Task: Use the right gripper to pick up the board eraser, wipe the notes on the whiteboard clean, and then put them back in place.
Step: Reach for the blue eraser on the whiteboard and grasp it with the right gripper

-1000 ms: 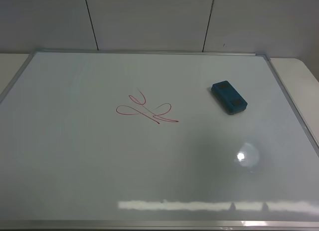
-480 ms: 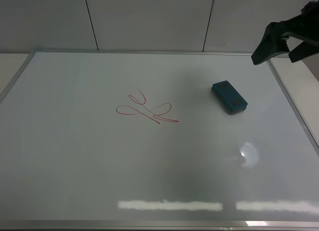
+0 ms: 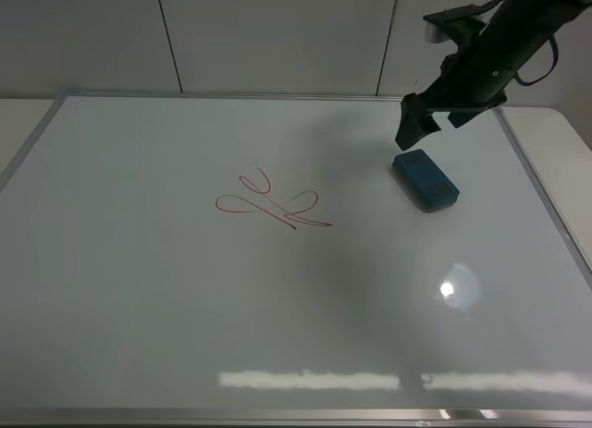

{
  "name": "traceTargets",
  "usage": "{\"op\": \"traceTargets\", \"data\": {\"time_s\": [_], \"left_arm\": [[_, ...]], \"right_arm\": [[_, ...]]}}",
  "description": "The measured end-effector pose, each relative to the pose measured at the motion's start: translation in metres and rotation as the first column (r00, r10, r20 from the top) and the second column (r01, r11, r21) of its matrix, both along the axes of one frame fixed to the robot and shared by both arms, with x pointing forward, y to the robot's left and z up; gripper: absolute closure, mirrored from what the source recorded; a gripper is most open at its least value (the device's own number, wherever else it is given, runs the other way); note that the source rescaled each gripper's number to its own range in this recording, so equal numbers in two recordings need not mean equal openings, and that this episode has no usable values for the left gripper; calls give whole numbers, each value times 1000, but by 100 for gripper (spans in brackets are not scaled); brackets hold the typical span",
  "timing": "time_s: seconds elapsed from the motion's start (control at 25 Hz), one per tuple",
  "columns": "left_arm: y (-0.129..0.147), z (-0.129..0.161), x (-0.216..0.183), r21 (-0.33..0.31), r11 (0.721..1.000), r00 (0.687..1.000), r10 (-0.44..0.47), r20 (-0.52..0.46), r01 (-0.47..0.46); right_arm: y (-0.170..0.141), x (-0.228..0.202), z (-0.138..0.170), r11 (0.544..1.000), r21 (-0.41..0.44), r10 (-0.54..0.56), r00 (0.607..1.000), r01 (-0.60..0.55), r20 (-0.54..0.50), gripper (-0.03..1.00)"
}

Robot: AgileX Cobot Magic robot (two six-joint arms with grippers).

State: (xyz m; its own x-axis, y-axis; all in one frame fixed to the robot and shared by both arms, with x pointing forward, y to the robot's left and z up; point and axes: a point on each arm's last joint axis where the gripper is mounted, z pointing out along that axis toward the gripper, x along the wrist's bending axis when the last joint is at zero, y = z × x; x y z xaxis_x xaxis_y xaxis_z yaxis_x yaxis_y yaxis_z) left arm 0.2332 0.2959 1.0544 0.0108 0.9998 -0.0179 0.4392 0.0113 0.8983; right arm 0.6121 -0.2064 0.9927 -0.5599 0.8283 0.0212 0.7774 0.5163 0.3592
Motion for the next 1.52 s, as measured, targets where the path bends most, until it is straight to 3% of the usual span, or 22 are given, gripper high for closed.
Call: {"op": "traceTargets", "data": {"time_s": [0.2,0.44,0.72,1.52], "left_arm": [[0,0,0,0,1000,1000,0,0,0],[0,0,0,0,1000,1000,0,0,0],[0,0,0,0,1000,1000,0,0,0],[0,0,0,0,1000,1000,0,0,0]], "right_arm": [[0,6,-29,999,-37,-25,997,22,-71,-3],[-4,7,-33,995,-94,-42,997,36,-69,-3],[-4,13,-53,991,-94,-107,990,99,-91,-3],[-2,21,-87,988,-94,-136,984,126,-112,-3]]}}
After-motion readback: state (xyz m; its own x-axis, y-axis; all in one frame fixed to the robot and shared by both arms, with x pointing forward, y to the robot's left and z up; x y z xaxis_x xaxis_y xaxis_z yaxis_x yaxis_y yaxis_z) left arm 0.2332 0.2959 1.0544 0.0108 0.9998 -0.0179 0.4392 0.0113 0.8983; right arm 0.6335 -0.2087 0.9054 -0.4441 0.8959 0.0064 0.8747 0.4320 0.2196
